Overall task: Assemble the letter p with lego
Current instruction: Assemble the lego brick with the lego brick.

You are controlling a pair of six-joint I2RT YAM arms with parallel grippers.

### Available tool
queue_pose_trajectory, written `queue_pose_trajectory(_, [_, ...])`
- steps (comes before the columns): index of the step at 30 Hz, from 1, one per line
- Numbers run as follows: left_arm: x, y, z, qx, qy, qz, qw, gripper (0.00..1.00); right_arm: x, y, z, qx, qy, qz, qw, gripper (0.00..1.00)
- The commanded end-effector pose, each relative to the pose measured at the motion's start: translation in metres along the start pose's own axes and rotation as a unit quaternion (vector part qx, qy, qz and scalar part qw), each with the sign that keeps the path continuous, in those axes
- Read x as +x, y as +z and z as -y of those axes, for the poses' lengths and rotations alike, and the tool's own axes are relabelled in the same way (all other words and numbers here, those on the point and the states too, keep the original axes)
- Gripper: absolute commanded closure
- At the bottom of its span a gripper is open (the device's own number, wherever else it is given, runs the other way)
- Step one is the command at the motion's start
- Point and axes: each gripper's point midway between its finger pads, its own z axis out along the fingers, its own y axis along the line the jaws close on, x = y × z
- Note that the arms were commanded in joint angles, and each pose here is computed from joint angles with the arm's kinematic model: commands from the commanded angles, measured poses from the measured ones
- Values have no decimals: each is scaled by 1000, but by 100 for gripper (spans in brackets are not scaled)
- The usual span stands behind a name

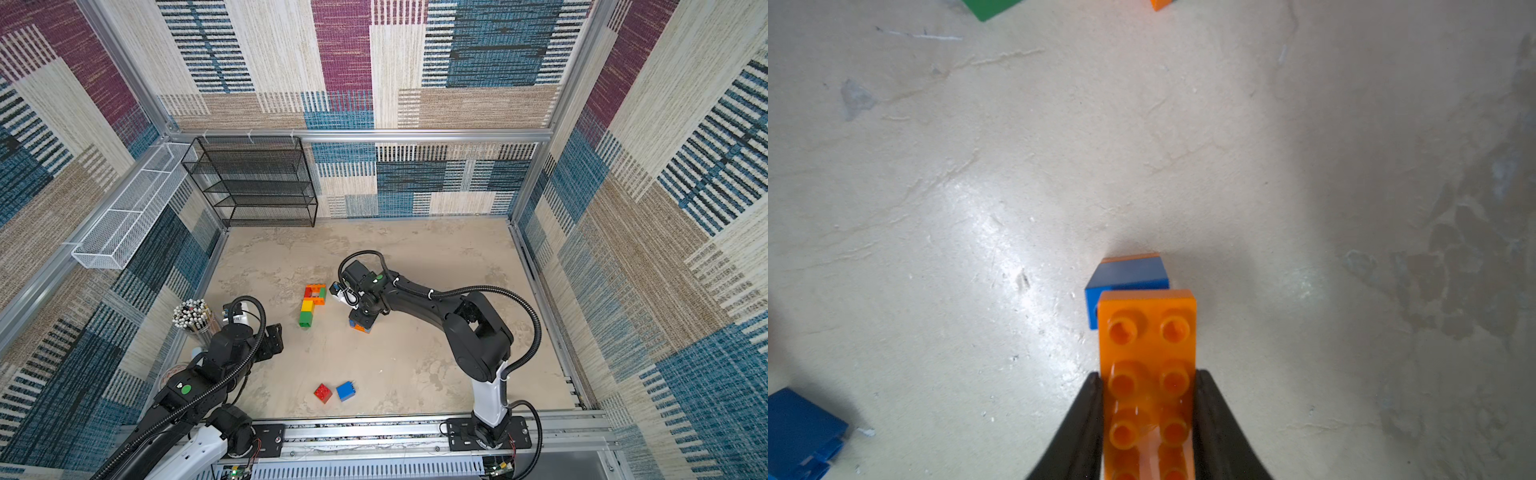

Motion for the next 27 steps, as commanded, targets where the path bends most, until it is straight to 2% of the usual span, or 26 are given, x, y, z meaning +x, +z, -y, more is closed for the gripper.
queue_pose_trajectory(1, [-4,1,4,8,4,8,1000,7,0,-2,0,3,-15,5,1000,78])
queue_pose_trajectory(27, [2,12,9,7,16,-9,1000,7,-4,0,-5,-9,-52,19,998,81])
